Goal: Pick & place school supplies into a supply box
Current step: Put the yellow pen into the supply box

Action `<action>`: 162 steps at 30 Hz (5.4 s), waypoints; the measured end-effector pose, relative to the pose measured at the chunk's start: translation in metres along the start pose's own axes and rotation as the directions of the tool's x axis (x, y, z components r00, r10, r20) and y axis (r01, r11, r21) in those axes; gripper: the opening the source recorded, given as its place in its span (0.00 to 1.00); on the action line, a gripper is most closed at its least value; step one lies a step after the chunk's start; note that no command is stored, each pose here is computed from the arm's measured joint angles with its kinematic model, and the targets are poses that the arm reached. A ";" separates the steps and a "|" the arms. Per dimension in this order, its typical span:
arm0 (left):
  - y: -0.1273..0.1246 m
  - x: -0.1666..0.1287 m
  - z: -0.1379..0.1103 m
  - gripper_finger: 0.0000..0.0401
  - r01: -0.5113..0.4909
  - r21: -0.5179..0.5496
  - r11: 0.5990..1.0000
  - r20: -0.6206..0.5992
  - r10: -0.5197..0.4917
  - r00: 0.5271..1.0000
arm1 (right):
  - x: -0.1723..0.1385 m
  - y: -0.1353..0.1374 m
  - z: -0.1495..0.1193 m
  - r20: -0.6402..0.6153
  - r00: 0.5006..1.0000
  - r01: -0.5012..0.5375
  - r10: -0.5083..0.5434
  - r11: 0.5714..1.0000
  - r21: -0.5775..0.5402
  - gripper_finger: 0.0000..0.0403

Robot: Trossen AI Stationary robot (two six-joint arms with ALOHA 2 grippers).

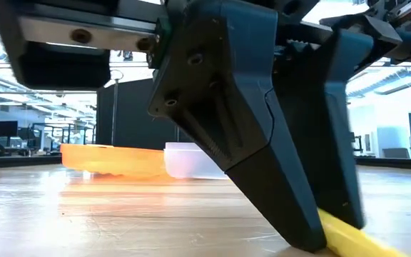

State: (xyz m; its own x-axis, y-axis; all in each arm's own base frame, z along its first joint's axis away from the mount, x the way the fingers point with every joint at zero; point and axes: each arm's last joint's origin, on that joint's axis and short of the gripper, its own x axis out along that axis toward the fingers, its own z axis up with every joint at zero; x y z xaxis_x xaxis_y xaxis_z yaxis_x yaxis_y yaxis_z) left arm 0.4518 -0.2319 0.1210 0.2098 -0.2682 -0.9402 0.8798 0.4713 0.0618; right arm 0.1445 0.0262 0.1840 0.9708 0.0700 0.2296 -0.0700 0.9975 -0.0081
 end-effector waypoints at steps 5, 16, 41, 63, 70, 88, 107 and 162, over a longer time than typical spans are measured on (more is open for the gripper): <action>-0.006 0.001 0.003 0.09 -0.024 0.039 0.999 -0.029 0.025 0.999 | 0.000 0.000 0.000 -0.003 1.000 0.000 0.000 1.000 -0.001 0.00; -0.025 0.003 0.010 0.07 -0.108 0.184 0.977 -0.148 0.136 0.980 | 0.000 0.000 -0.001 -0.014 1.000 -0.001 0.001 1.000 -0.002 0.00; -0.009 -0.048 0.013 0.01 -0.286 -0.098 0.953 -0.117 0.274 0.955 | 0.000 0.000 -0.004 -0.044 0.999 -0.002 0.002 1.000 -0.005 0.00; -0.111 -0.163 -0.069 0.00 -0.334 -0.470 0.817 0.331 0.514 0.792 | 0.048 0.044 -0.014 -0.443 0.890 -0.121 0.110 0.993 0.002 0.00; -0.134 -0.187 -0.139 0.00 -0.264 -0.663 0.700 0.520 0.685 0.510 | 0.091 0.066 -0.013 -0.521 0.844 -0.158 0.131 0.987 -0.008 0.00; -0.195 -0.190 -0.251 0.00 -0.285 -0.688 0.668 0.609 0.744 0.275 | 0.146 0.091 -0.007 -0.615 0.772 -0.167 0.159 0.985 0.046 0.00; -0.198 -0.164 -0.277 0.04 -0.152 -0.895 0.419 0.397 0.904 0.156 | 0.235 0.134 -0.044 -0.978 0.122 -0.157 0.170 0.976 0.150 0.01; -0.199 -0.152 -0.280 0.10 -0.075 -0.905 0.419 0.385 0.882 0.273 | 0.254 0.142 -0.138 -0.996 0.032 -0.409 0.083 0.911 0.062 0.44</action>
State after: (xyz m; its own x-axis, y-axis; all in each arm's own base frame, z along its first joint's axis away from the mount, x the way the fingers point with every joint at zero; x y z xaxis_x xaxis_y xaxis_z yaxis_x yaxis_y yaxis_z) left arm 0.1254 -0.0497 0.1579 0.9972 0.0186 -0.0731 -0.0334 0.9778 -0.2070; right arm 0.4129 0.1865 0.1066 0.2536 0.0927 -0.9629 -0.4748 0.8792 -0.0404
